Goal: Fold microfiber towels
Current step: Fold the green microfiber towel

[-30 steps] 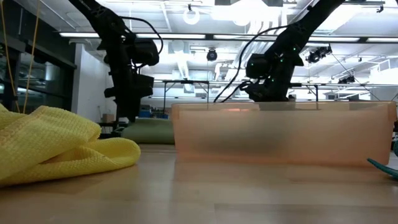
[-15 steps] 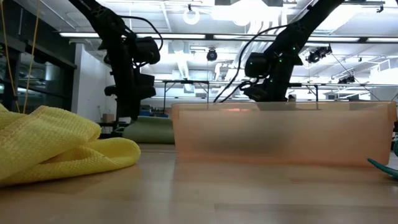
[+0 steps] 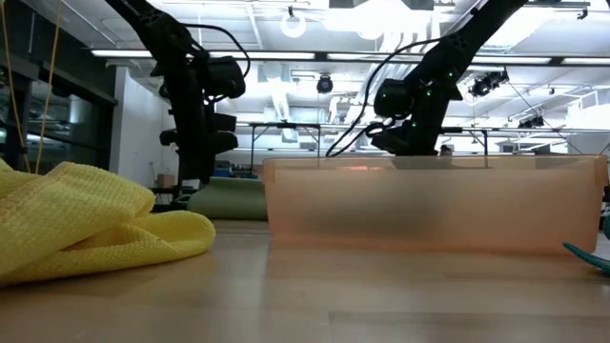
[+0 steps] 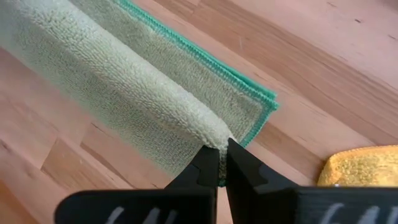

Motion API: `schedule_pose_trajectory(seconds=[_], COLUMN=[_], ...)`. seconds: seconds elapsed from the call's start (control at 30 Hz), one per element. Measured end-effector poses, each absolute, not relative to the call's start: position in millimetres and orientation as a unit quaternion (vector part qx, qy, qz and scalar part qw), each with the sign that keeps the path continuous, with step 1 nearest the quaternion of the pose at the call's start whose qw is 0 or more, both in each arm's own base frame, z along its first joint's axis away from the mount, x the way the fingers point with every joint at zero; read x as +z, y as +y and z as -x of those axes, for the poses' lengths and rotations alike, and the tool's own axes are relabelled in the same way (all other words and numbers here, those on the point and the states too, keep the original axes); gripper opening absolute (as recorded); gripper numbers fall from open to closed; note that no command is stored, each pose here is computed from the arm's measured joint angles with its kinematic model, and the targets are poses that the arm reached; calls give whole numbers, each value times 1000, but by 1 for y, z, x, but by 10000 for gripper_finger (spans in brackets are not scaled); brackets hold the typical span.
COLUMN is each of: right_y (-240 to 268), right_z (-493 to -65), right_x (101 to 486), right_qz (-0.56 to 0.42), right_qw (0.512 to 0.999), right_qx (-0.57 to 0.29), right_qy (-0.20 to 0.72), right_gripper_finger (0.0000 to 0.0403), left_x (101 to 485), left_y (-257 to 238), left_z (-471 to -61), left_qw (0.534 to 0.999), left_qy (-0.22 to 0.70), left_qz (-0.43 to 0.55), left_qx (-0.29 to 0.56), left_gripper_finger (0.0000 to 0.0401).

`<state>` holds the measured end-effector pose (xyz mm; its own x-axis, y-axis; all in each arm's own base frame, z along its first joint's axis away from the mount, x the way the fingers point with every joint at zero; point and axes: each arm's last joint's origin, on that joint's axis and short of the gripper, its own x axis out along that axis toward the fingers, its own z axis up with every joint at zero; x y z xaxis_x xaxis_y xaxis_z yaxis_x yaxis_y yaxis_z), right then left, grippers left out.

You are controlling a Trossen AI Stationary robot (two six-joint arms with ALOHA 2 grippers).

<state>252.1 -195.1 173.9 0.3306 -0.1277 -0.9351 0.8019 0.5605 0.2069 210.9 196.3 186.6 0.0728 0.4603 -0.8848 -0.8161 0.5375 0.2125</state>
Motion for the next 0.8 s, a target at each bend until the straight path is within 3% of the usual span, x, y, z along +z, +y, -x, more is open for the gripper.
schedule_pose_trajectory(seconds=[0.37,0.57,0.8], right_y=[-198,-199,-202], right_z=[-255,-255,-252], right_x=[176,175,175], right_qz=[-338,-317,-300], right_qw=[754,753,748], right_qx=[-314,-330,-352], right_qy=[468,473,475], right_gripper_finger=[9,74,161], left_x=[187,188,188], left_y=[197,198,203], left_z=[-210,-210,-208], left_qw=[701,700,704], left_qy=[516,513,509], left_qz=[153,148,142], left_qx=[468,475,473], left_gripper_finger=[24,43,98])
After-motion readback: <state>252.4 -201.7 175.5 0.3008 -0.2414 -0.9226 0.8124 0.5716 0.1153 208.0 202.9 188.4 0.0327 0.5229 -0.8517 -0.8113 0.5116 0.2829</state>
